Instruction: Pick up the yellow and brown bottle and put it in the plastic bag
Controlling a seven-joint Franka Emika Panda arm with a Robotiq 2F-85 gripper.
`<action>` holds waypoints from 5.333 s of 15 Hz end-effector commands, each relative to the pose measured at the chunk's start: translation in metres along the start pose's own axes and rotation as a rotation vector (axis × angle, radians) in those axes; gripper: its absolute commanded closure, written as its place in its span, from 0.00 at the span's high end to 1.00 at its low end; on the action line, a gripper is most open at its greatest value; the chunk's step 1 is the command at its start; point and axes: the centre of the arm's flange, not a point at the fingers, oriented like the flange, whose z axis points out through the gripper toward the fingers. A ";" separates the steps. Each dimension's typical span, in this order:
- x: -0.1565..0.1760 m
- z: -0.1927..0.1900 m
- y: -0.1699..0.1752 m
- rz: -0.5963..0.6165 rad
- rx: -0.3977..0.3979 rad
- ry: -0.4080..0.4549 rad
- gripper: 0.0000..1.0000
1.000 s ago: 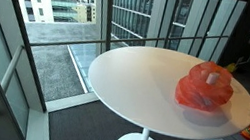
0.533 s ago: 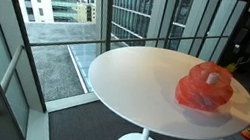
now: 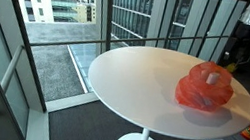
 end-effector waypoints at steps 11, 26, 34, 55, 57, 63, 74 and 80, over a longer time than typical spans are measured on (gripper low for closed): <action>0.020 0.013 0.000 -0.013 -0.045 0.092 1.00; 0.044 0.057 -0.001 -0.025 -0.034 0.039 0.90; 0.046 0.059 -0.005 -0.036 -0.034 0.038 0.30; 0.003 -0.118 -0.071 -0.147 0.009 0.206 0.20; -0.007 -0.127 -0.086 -0.184 0.022 0.199 0.20; -0.042 -0.147 -0.114 -0.282 0.048 0.115 0.20; -0.062 -0.107 -0.152 -0.374 0.069 0.070 0.20; -0.062 -0.099 -0.153 -0.365 0.049 0.045 0.45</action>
